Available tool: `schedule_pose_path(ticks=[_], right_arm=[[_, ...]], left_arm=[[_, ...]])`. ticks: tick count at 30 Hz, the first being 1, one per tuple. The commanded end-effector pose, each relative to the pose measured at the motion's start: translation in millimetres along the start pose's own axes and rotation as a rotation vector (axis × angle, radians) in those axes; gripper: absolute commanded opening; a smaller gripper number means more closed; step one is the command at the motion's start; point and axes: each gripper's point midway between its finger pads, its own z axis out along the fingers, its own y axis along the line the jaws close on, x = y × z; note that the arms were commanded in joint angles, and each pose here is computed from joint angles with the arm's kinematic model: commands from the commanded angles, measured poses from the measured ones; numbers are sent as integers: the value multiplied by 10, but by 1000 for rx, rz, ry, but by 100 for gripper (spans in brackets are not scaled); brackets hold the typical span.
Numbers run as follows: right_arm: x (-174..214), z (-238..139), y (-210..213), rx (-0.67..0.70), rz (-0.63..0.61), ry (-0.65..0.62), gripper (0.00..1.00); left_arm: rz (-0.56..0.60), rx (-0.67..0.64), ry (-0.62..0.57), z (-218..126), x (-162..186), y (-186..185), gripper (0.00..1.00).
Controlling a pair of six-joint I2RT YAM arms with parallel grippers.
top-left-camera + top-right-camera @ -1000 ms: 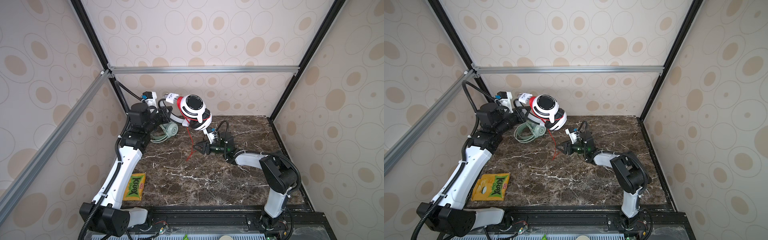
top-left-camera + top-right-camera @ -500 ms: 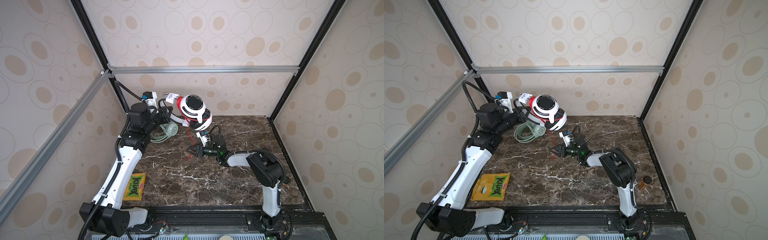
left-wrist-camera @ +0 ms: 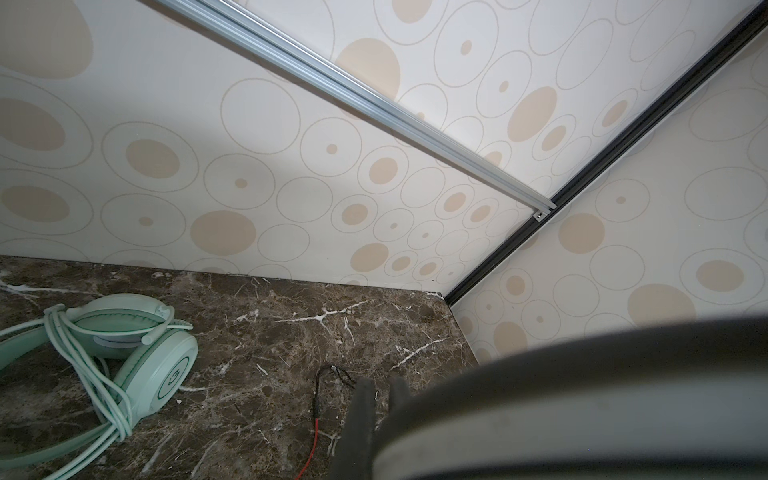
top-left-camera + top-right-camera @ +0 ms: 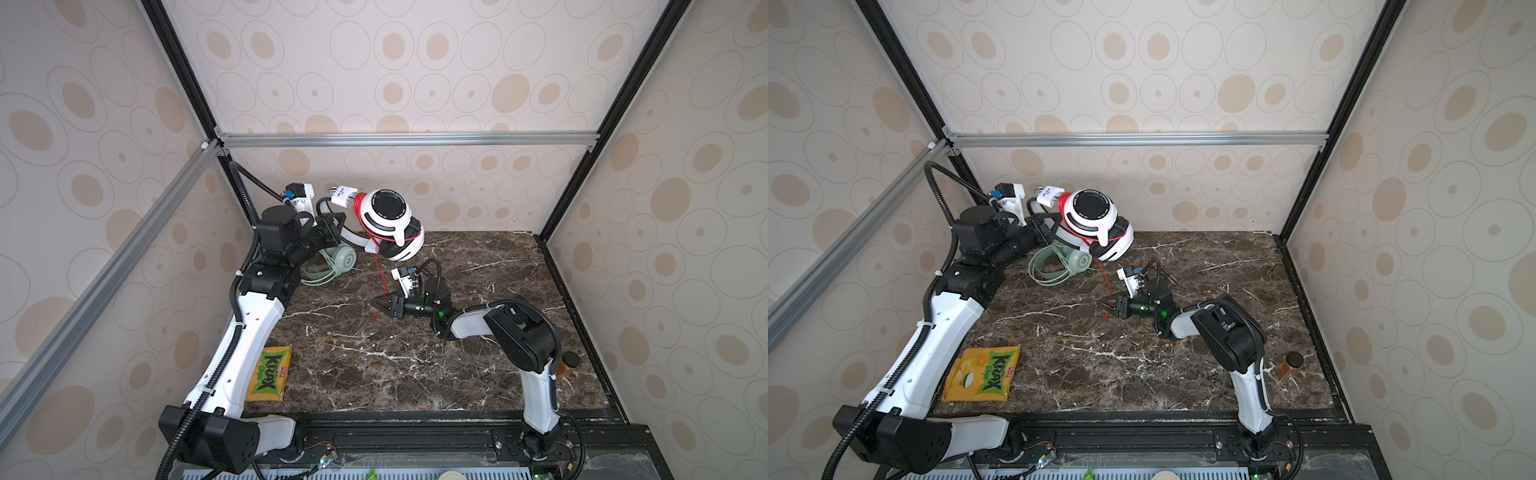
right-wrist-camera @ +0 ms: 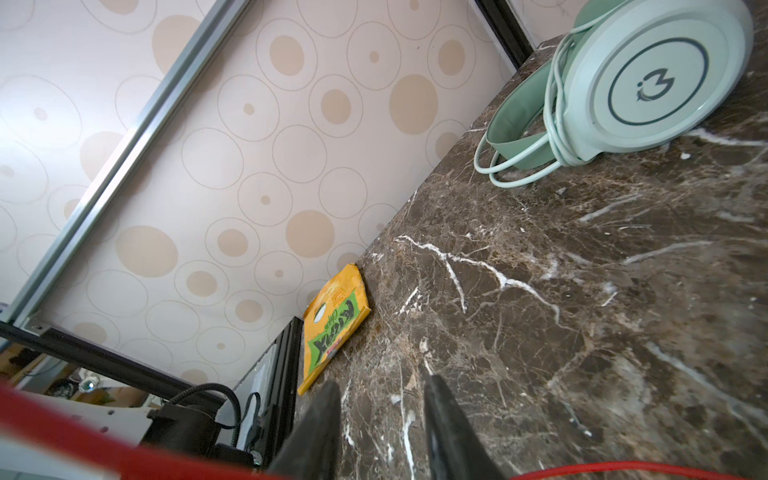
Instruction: Wrap the headphones
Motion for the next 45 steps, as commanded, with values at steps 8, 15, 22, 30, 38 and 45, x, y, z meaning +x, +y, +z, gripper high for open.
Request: schedule_pose_path(ticks=[8,15,22,30,38,45], right_arm=[[345,-304,197,25,-8,91,10],[726,-683,338,251,-76,311,3],[890,-1077,545,441,-224,442,0],[900,-1368,767,530,-349,489,0],[879,-1445,961,533,-407,530,0],[711,-1448,1103,554,-465,545,0]], left_arm=[[-4,-29,-107,-93,-339,-46,0],[-45,-216,-104,-23,-302,363,0],[-75,-363,-69,88,-189,731,0],[-91,-470,-35,197,-48,1014,0],[-111,-520,20,323,106,1179,0],[-96,-553,49,391,203,1205,0]])
